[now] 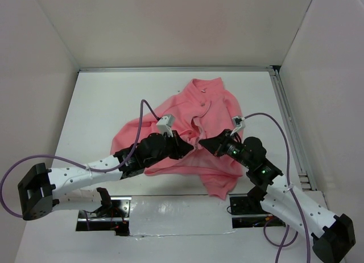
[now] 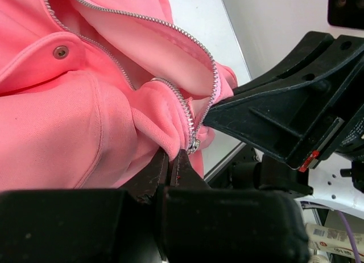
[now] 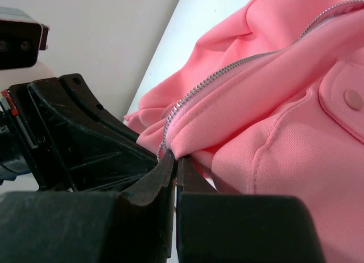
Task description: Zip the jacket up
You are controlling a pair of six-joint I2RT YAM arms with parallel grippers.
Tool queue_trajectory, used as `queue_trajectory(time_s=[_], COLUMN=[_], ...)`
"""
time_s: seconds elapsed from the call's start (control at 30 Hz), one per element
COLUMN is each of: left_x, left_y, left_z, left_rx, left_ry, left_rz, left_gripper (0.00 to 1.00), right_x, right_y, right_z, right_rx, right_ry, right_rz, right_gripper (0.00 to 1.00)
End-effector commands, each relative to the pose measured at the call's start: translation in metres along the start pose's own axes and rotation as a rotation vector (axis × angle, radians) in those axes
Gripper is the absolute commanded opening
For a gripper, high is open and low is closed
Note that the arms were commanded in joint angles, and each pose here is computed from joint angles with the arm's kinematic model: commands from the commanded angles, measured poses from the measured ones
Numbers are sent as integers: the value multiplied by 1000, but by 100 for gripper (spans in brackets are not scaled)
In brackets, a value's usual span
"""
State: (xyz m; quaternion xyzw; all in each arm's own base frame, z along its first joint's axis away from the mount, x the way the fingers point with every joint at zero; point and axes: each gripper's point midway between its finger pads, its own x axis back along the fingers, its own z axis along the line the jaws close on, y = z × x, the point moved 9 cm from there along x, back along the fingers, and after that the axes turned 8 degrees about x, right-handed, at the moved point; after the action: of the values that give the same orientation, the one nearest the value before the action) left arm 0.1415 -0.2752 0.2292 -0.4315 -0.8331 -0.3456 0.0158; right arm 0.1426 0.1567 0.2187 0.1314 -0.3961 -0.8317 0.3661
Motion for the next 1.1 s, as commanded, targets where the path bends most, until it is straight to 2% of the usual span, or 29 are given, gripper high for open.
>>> queue_trajectory(time_s=[0.0,0.07,0.2,0.33,0.4,0.5,0.57,0.6,0.7,0.8,0.97,1.07], left_x=[10,10,8,2,-1,-2,-2,-1,1,1,0,-1], left_y=[-34,-33,-19,-4,2,4,4,3,4,8,15,17], left_z=[22,22,12,-1,-9,-13,-13,-14,-14,-16,-24,-27], left_rx=[-74,-66,-73,-64,-63,-59,-62,-62,-45,-49,-49,-27], left_ry=[54,68,97,136,139,138,117,111,126,128,115,122], left_rz=[231,228,151,105,93,89,94,95,93,71,41,31], left_gripper=[0,0,0,0,0,0,0,0,0,0,0,0], right_x=[9,9,1,0,0,-1,-2,-2,-3,1,14,19], right_y=[69,71,49,29,20,17,14,16,15,8,-7,-19], right_z=[39,45,33,26,24,26,28,31,31,33,43,49], right_rx=[78,136,135,144,165,192,206,207,233,251,227,205], right_ry=[106,133,52,-11,-54,-102,-119,-129,-209,-285,-293,-218], right_rz=[-279,-220,-14,63,125,152,159,153,175,207,251,236], right_gripper=[0,0,0,19,22,42,48,57,71,79,84,78])
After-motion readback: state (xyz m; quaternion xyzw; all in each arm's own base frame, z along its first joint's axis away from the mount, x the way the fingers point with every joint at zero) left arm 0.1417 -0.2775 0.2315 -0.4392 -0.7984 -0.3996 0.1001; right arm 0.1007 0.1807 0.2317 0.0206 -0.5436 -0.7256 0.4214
